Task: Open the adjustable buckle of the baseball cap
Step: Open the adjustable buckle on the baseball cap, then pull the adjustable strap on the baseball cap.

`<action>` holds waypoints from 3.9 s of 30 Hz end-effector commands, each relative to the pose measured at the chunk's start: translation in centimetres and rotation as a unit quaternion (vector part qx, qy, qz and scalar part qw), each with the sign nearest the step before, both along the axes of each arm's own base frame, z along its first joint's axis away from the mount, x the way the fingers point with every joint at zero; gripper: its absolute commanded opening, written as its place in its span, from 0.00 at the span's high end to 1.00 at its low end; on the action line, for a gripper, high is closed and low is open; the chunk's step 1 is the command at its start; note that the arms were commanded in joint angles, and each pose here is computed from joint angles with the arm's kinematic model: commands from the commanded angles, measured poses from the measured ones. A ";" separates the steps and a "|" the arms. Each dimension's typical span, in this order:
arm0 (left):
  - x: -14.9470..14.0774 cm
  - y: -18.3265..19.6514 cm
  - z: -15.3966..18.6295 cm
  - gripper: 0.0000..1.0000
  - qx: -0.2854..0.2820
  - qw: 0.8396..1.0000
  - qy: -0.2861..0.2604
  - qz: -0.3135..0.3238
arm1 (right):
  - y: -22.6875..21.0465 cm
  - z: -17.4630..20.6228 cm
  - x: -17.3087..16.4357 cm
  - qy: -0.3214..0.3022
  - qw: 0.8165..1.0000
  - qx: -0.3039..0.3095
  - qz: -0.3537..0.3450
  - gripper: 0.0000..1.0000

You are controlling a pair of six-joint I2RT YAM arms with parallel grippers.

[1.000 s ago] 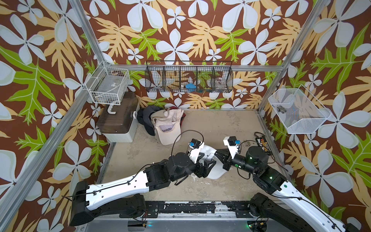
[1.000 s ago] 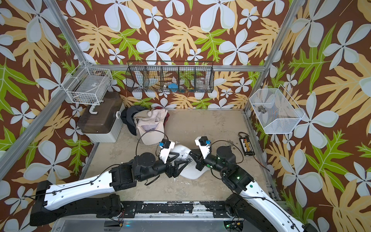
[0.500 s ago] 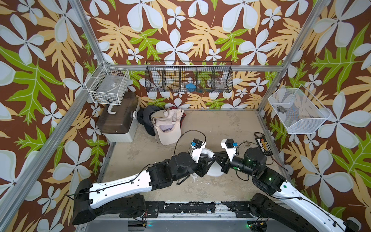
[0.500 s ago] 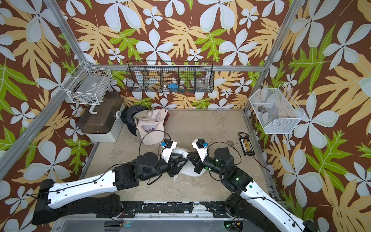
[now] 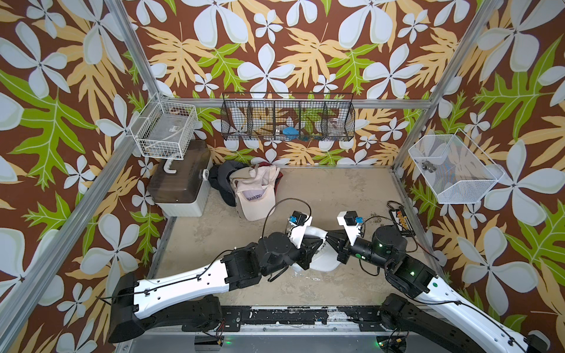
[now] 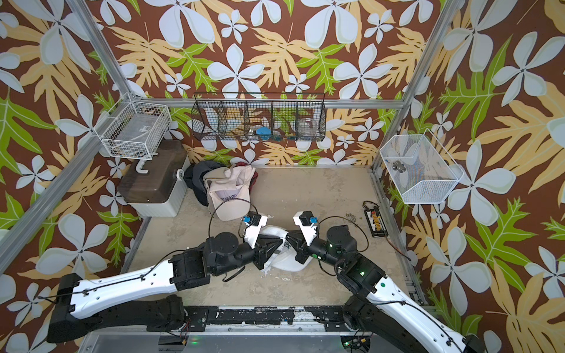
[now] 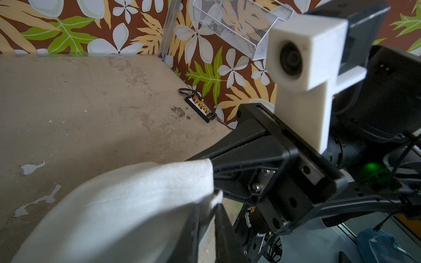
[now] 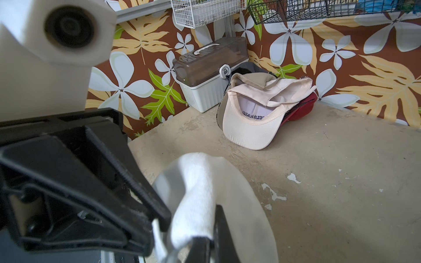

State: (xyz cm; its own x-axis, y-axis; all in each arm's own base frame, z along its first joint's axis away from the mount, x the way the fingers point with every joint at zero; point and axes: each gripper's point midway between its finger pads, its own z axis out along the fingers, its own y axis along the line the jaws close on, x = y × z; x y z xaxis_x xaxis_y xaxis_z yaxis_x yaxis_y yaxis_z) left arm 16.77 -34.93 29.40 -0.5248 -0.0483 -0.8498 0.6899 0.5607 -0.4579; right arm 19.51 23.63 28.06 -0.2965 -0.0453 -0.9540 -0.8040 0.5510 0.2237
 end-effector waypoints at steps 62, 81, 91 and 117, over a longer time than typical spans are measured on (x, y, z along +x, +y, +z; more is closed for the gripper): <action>-0.2 6.8 0.6 0.49 -0.068 0.994 -0.043 0.074 | 1.4 7.9 0.5 0.030 0.998 0.052 0.010 1.00; -0.1 5.0 0.6 0.57 -0.052 0.996 -0.052 0.056 | 2.4 9.3 -2.1 0.041 0.991 0.096 0.087 1.00; -0.3 5.1 1.4 0.63 -0.068 0.995 -0.058 0.054 | 2.6 9.6 -3.6 0.052 0.985 0.110 0.125 1.00; -2.8 3.3 1.3 0.72 -0.078 0.995 -0.059 -0.035 | 3.1 10.1 -4.7 0.061 0.977 0.124 0.161 1.00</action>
